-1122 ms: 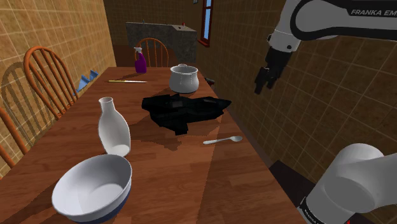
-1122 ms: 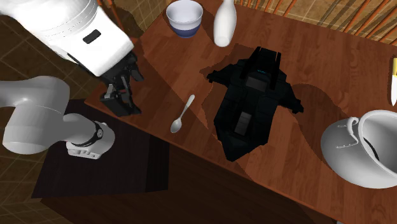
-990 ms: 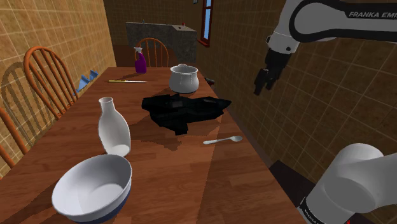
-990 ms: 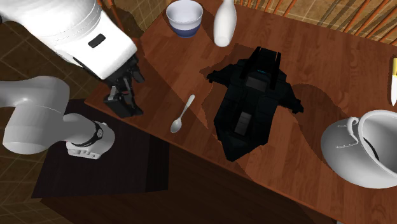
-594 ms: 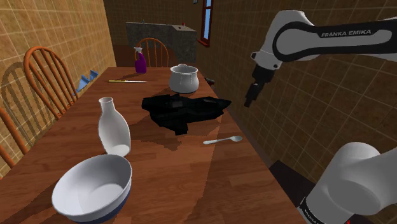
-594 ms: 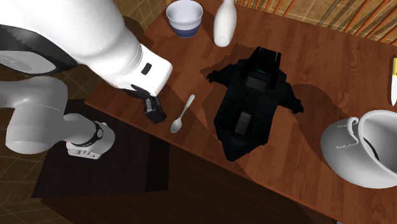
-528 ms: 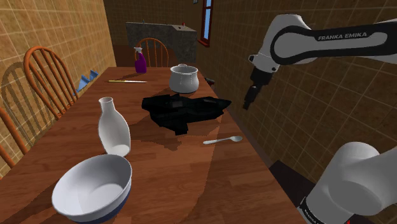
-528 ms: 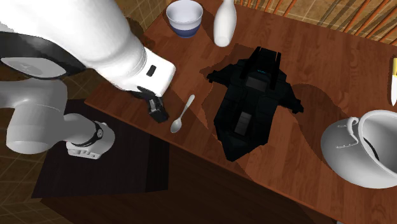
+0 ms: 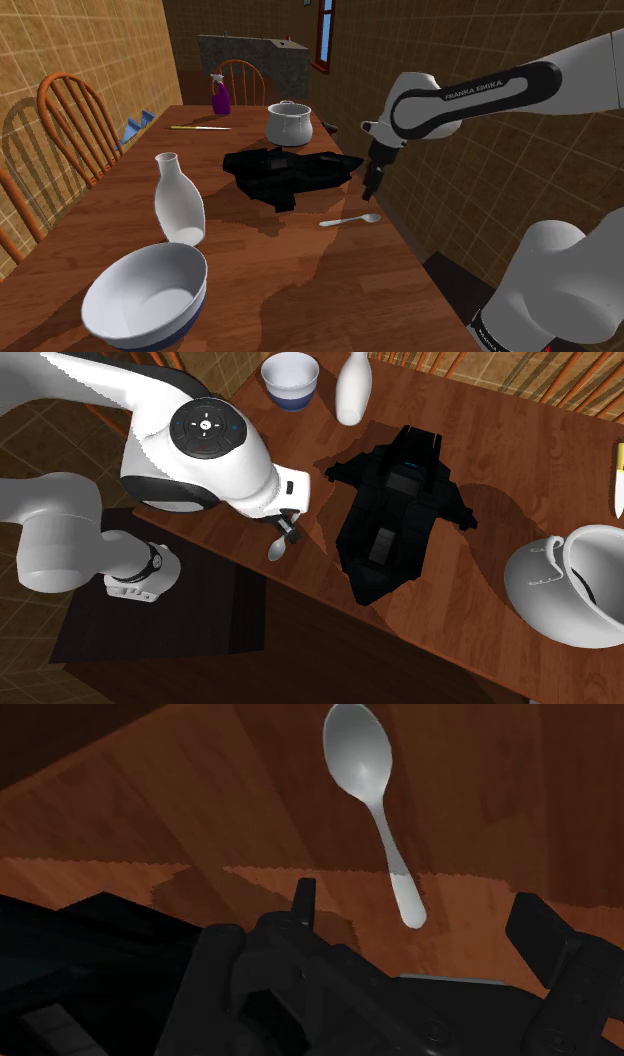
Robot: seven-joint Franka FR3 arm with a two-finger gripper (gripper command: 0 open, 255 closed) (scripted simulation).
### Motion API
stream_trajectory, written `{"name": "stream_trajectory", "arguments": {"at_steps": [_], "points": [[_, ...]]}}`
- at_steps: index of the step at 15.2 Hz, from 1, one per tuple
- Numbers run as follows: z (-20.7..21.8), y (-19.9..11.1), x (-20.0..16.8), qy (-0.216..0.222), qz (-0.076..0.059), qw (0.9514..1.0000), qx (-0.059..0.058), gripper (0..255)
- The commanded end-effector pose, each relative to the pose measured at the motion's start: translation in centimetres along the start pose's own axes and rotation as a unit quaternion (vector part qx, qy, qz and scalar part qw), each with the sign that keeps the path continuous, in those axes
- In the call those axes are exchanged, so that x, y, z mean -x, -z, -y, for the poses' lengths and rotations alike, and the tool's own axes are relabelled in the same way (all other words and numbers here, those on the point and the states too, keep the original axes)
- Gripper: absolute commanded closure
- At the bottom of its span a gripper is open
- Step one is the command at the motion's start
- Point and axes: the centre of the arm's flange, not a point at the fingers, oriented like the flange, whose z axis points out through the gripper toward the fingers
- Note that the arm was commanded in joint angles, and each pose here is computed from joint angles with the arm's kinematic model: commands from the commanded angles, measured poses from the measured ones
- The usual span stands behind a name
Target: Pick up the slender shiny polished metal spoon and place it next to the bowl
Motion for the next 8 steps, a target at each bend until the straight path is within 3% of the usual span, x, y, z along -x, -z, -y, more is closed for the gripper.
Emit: {"name": "stream_trajectory", "arguments": {"at_steps": [1,4,8], "points": [[-0.2,-2.4,-0.7,0.044,-0.003,0.999,-0.013,0],[-0.1,-6.1,-1.9,0.105,-0.006,0.994,-0.032,0],[0.0,-8.0,-2.0,0.109,-0.006,0.9934,-0.034,0]]}}
